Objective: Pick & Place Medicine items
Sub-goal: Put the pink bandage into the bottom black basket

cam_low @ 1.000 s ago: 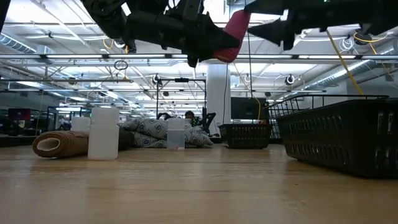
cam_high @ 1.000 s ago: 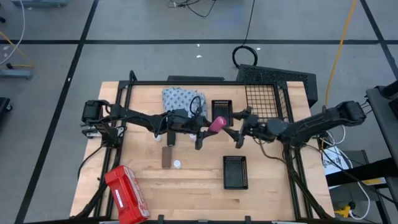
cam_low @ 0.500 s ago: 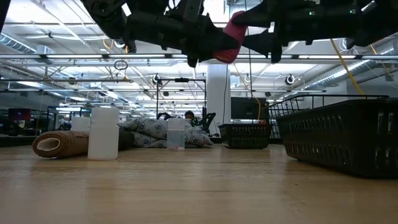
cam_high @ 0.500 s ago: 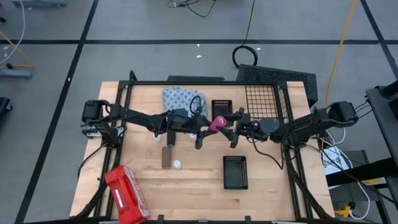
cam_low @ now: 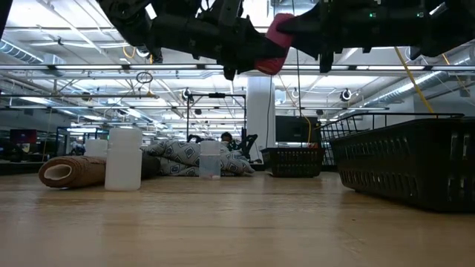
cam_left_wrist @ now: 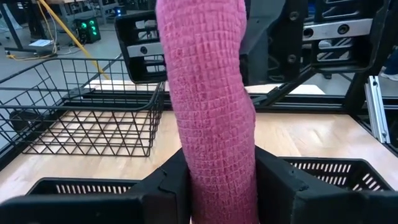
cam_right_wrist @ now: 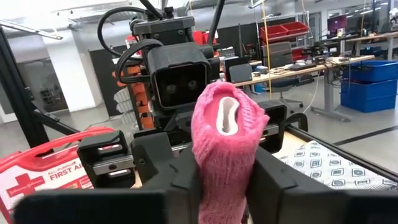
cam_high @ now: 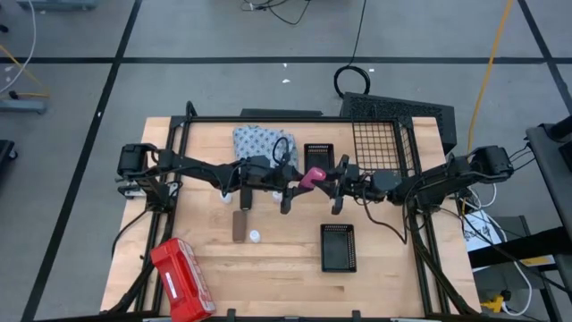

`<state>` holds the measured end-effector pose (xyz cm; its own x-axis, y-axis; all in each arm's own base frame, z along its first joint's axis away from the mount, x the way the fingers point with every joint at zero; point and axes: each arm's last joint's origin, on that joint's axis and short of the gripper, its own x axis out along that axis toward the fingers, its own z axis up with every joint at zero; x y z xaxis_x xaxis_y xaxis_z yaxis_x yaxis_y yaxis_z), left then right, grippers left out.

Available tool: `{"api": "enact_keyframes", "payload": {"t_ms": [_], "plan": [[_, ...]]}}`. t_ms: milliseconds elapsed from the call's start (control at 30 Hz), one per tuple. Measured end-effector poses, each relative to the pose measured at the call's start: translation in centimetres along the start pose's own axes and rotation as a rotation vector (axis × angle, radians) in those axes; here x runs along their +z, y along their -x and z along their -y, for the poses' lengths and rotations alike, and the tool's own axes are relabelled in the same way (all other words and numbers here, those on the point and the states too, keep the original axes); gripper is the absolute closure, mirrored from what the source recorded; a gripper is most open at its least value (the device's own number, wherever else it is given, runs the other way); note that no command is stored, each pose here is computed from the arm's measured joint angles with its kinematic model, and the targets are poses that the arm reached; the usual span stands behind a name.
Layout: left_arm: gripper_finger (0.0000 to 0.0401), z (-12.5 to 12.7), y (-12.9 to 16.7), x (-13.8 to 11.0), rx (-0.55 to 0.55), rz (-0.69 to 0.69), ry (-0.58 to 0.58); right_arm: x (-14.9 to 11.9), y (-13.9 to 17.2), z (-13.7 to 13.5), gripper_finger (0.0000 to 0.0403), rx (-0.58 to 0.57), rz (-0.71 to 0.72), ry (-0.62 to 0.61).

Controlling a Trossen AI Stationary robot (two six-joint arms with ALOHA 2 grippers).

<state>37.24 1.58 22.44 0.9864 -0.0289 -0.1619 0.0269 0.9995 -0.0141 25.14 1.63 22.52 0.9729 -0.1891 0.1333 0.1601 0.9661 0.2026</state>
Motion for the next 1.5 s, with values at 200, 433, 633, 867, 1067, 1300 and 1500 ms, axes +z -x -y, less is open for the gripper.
{"api": "enact_keyframes", "payload": {"t_ms": [200, 433, 633, 867, 1067, 1300, 1500], "plan": [[0.0267, 0.0, 0.0, 0.0, 0.012, 0.000, 0.005, 0.0, 0.0, 0.0, 0.0343, 0.001, 0.001, 0.048], [0.0267, 0.2, 1.6, 2.4, 0.006, 0.035, 0.010, 1.6, 0.7, -0.6, 0.0344, 0.091, 0.041, 0.042], [0.0267, 0.6, 3.8, 4.6, -0.024, 0.049, 0.001, 2.7, 1.8, -1.8, 0.0345, 0.218, 0.044, 0.036], [0.0268, 0.3, 5.0, 5.3, -0.017, 0.019, -0.026, 2.7, 3.7, -3.6, 0.0345, 0.349, -0.070, -0.008], [0.0268, 0.0, 5.1, 5.1, 0.055, -0.004, 0.009, 1.9, 5.3, -5.6, 0.0347, 0.430, -0.207, -0.125], [0.0268, 0.0, 5.0, 4.7, 0.069, -0.038, 0.042, -1.5, 6.5, -7.6, 0.0341, 0.423, -0.480, -0.219], [0.0268, 0.2, 5.0, 4.3, 0.063, -0.080, 0.065, -3.3, 8.0, -8.5, 0.0341, 0.388, -0.664, -0.243]]}}
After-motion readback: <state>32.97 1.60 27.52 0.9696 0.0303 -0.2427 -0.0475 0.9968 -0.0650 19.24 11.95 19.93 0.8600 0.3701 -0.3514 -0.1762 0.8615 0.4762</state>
